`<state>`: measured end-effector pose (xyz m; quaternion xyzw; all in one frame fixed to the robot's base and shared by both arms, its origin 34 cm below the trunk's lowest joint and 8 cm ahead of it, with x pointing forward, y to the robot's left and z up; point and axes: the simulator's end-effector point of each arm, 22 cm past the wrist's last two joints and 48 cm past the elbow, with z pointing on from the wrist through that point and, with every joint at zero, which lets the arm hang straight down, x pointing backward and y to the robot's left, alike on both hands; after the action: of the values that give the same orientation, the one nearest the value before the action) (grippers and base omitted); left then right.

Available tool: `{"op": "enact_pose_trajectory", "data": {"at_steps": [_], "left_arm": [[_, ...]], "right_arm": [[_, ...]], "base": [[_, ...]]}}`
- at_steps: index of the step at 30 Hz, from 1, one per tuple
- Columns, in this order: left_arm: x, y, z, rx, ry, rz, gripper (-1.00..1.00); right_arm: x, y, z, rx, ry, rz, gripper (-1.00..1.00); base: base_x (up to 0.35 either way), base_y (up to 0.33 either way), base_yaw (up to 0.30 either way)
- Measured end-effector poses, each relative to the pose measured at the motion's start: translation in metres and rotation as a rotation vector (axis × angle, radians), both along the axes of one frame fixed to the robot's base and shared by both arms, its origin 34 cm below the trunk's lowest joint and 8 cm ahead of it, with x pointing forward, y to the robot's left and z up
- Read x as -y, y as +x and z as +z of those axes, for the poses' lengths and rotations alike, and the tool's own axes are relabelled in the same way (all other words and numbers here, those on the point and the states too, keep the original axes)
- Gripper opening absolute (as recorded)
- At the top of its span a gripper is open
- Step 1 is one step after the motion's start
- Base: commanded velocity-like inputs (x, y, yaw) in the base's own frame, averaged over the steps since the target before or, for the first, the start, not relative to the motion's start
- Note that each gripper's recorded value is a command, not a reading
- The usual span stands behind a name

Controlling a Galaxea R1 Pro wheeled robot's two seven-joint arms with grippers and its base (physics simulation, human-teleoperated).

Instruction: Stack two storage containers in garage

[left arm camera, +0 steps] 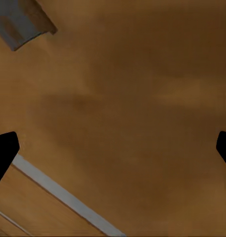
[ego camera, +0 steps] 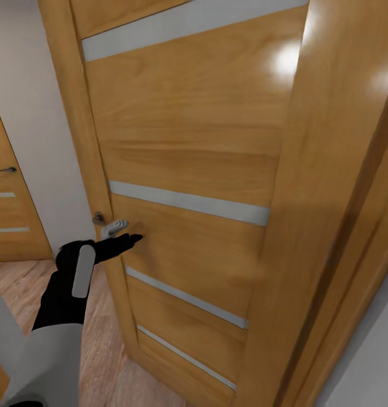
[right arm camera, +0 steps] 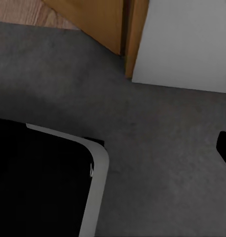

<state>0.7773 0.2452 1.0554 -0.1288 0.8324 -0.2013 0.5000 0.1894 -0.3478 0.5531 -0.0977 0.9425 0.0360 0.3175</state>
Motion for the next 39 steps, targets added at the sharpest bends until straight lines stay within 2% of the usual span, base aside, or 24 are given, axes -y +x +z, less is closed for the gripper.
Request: {"op": "enact_pose_trajectory", "data": {"at_steps": [2, 9, 16, 21, 26, 31, 33, 37, 39], "left_arm": [[0.004, 0.001, -0.011, -0.025, -0.010, -0.009, 1.00], [0.008, 0.001, -0.026, -0.064, 0.017, -0.007, 1.00], [0.026, 0.006, -0.041, -0.108, -0.021, -0.046, 1.00], [0.048, 0.015, -0.053, -0.163, -0.046, -0.081, 1.00], [0.084, 0.025, -0.065, -0.228, -0.077, -0.131, 1.00], [0.117, 0.037, -0.073, -0.258, -0.104, -0.161, 1.00], [0.128, 0.041, -0.076, -0.274, -0.094, -0.175, 1.00], [0.136, 0.040, -0.086, -0.306, -0.042, -0.193, 1.00], [0.138, 0.042, -0.084, -0.300, -0.032, -0.199, 1.00]], "right_arm": [[0.000, 0.000, 0.000, 0.001, 0.000, 0.001, 1.00], [0.001, 0.001, 0.000, 0.004, -0.002, -0.001, 1.00], [0.000, 0.001, 0.000, 0.003, 0.000, -0.001, 1.00], [0.000, 0.001, 0.000, 0.003, 0.000, 0.000, 1.00], [-0.001, 0.001, 0.000, 0.004, 0.002, 0.000, 1.00], [-0.002, 0.001, 0.001, 0.006, 0.004, 0.009, 1.00], [-0.003, 0.001, 0.001, 0.008, 0.005, 0.012, 1.00], [-0.003, 0.002, 0.002, 0.011, 0.005, 0.013, 1.00], [-0.003, 0.002, 0.002, 0.012, 0.005, 0.012, 1.00]], "base": [[0.106, 0.186, -0.027], [0.015, 0.027, -0.188], [0.001, 0.002, -0.100], [0.000, 0.000, -0.011], [0.000, 0.000, -0.002], [0.000, 0.000, 0.000], [0.000, 0.000, 0.000], [0.000, 0.000, 0.000], [0.000, 0.000, 0.000]]}}
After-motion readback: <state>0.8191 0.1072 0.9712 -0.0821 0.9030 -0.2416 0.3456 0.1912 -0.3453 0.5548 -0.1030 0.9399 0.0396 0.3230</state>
